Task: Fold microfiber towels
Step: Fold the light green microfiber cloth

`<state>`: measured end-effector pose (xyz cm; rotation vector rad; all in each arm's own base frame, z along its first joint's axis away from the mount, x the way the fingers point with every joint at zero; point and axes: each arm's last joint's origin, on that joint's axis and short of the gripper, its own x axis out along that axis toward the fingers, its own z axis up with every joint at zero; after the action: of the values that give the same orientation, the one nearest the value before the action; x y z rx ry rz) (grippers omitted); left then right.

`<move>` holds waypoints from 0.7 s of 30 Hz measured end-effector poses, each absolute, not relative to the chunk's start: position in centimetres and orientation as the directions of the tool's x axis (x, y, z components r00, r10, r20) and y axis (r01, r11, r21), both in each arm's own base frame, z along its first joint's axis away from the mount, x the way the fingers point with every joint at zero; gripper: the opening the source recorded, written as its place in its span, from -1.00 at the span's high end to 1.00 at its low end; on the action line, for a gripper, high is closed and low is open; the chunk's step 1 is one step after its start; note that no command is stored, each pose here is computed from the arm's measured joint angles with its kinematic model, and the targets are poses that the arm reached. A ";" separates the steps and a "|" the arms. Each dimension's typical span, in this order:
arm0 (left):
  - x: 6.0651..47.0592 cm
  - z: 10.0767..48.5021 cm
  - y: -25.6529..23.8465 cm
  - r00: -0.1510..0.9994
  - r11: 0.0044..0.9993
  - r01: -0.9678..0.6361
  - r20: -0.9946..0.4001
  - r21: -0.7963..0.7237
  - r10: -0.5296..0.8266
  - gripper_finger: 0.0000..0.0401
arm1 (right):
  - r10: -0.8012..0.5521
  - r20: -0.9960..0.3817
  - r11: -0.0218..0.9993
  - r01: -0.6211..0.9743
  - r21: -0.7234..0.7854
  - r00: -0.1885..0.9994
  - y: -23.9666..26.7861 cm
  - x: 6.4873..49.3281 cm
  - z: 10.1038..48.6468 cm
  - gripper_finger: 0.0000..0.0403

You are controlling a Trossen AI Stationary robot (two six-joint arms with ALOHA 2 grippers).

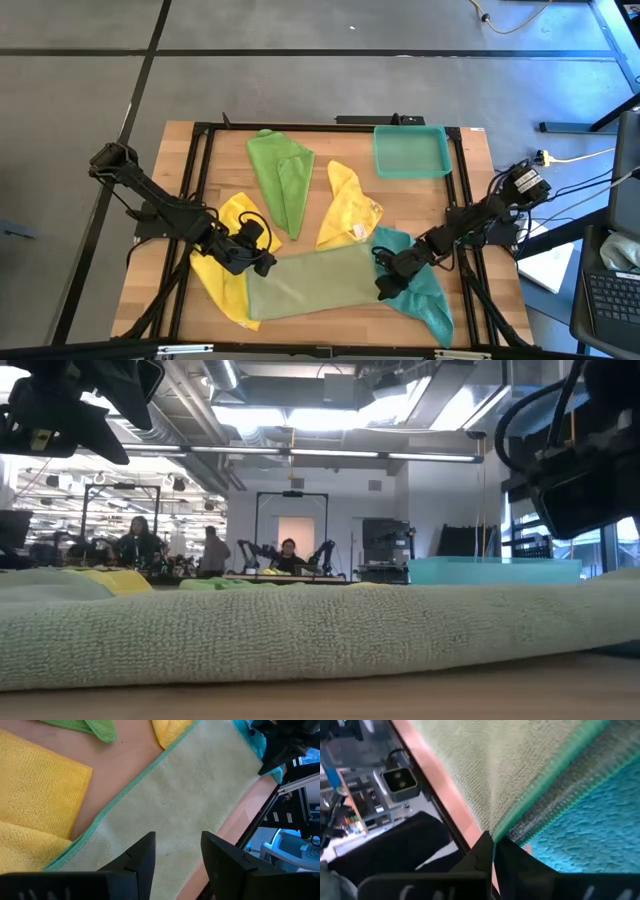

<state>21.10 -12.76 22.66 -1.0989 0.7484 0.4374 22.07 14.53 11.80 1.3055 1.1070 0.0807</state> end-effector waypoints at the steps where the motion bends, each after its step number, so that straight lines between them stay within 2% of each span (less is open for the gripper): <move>1: 21.1 22.7 -12.8 0.682 0.409 -0.656 -0.730 -0.635 -0.041 0.26 | 0.612 -0.596 0.350 0.498 0.794 0.520 14.6 22.0 11.9 0.96; 9: 20.8 22.6 -13.2 0.680 0.422 -0.648 -0.731 -0.634 -0.055 0.26 | 0.637 -0.549 0.508 0.241 0.827 0.541 16.2 20.8 13.5 0.97; 16: 20.8 22.6 -13.2 0.680 0.422 -0.648 -0.731 -0.634 -0.054 0.26 | 0.667 -0.550 0.576 0.122 0.809 0.503 16.7 20.3 13.5 0.94; 21: 20.7 22.6 -13.4 0.679 0.414 -0.650 -0.731 -0.638 -0.061 0.26 | 0.637 -0.588 0.623 0.116 0.773 0.499 17.2 20.3 13.7 0.95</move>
<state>20.68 -13.42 22.64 -1.0996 0.7633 0.4187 20.26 17.17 13.70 0.8676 1.0217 0.3677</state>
